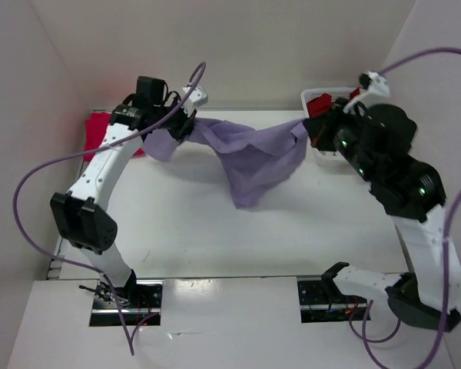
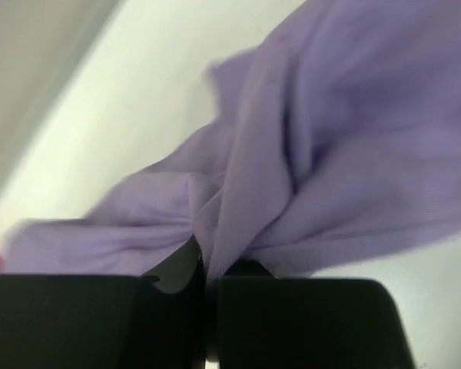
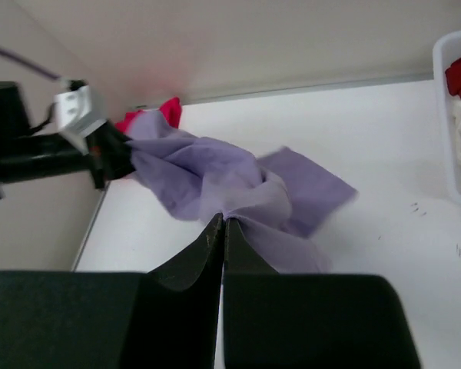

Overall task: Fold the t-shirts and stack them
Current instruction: Flatten out the tshirt

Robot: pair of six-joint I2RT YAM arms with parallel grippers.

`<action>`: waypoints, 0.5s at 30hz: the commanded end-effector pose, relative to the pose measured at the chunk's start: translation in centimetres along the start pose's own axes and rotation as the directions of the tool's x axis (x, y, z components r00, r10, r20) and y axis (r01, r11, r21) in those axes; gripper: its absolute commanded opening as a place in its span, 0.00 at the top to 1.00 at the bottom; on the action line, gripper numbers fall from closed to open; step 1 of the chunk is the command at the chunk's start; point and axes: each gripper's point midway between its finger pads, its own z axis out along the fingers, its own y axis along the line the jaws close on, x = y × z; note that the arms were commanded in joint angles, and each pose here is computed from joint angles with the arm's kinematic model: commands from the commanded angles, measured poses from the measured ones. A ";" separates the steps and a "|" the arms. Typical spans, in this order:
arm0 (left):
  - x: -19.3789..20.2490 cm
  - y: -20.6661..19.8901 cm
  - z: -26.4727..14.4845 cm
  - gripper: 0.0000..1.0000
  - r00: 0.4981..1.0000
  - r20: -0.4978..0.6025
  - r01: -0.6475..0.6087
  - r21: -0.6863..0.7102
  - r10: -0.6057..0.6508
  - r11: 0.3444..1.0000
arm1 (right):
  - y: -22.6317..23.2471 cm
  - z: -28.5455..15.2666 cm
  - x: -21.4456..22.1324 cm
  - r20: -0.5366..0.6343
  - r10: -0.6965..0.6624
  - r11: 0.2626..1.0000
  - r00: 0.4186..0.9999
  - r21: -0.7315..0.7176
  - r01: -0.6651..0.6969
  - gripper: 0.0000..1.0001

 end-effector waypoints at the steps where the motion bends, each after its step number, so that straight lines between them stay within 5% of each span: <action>1: -2.2 -1.1 -3.7 1.00 0.986 -0.044 -0.161 -0.074 0.158 0.984 | 2.1 1.2 -4.5 0.117 -0.037 0.999 0.992 -0.030 0.041 1.00; 8: 5.8 -6.4 -3.8 0.83 0.912 -0.306 -0.246 0.129 0.274 0.961 | 2.0 2.0 -0.5 0.017 -0.031 0.997 0.999 -0.074 0.032 1.00; 13: 15.0 -9.2 -0.8 0.36 0.827 -0.477 -0.170 0.293 0.298 0.941 | 2.1 3.2 5.1 -0.099 0.033 0.989 0.995 -0.141 -0.047 1.00; 15: 18.3 -8.2 0.3 0.31 0.783 -0.581 -0.101 0.233 0.222 0.967 | 2.0 3.6 7.5 -0.153 0.063 0.985 0.986 -0.153 -0.086 1.00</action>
